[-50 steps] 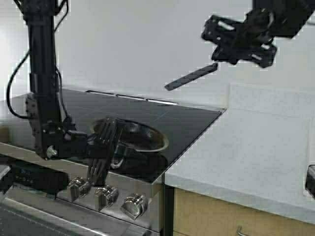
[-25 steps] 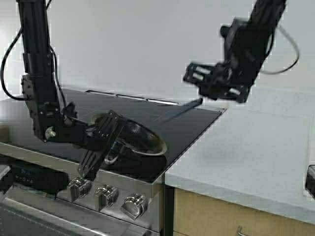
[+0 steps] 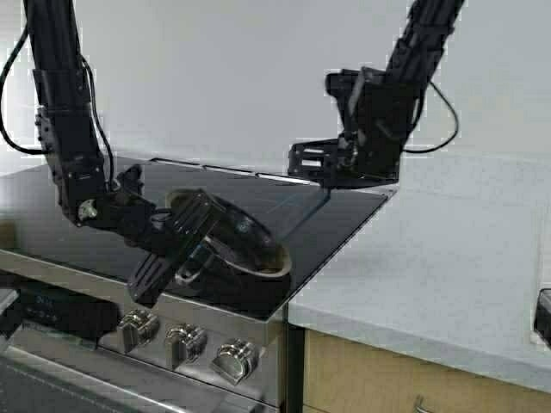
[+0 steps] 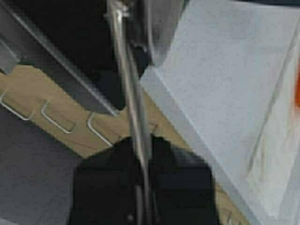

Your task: Add oil to the pan and cook the shrimp and serve it

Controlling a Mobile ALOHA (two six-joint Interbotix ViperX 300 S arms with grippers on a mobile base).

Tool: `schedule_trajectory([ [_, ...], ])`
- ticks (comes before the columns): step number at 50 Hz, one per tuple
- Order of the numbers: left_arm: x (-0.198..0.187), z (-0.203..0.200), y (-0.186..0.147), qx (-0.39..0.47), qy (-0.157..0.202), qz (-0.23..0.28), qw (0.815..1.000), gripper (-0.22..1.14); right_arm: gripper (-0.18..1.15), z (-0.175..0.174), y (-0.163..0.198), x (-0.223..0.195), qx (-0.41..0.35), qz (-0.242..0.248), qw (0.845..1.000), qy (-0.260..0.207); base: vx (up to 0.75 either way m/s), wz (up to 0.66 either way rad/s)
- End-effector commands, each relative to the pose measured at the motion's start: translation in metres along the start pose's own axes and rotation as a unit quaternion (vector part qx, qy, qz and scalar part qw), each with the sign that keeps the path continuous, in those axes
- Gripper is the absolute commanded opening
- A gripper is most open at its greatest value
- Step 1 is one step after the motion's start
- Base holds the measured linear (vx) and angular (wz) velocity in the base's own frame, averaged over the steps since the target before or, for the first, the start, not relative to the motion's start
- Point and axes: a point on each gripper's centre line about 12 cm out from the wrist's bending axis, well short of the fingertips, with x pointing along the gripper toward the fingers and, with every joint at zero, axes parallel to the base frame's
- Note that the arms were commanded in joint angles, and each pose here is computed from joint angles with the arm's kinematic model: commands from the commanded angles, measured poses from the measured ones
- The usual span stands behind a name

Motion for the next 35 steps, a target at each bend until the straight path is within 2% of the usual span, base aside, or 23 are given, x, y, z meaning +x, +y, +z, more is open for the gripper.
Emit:
schedule_trajectory([
  [1,-0.002,0.010,-0.018,0.023,-0.013,-0.019,0.999,0.03,0.09,0.013,0.014,0.004,-0.019,-0.013,1.000,-0.021,0.00,0.00],
  [17,-0.004,0.008,-0.019,0.032,-0.003,-0.017,0.999,0.03,0.09,0.002,0.044,0.014,-0.031,0.010,0.999,-0.030,0.00,0.00],
  [35,-0.005,0.016,-0.027,0.028,-0.019,-0.022,0.999,0.03,0.09,-0.045,0.059,-0.013,-0.068,0.031,0.997,0.012,0.00,0.00],
])
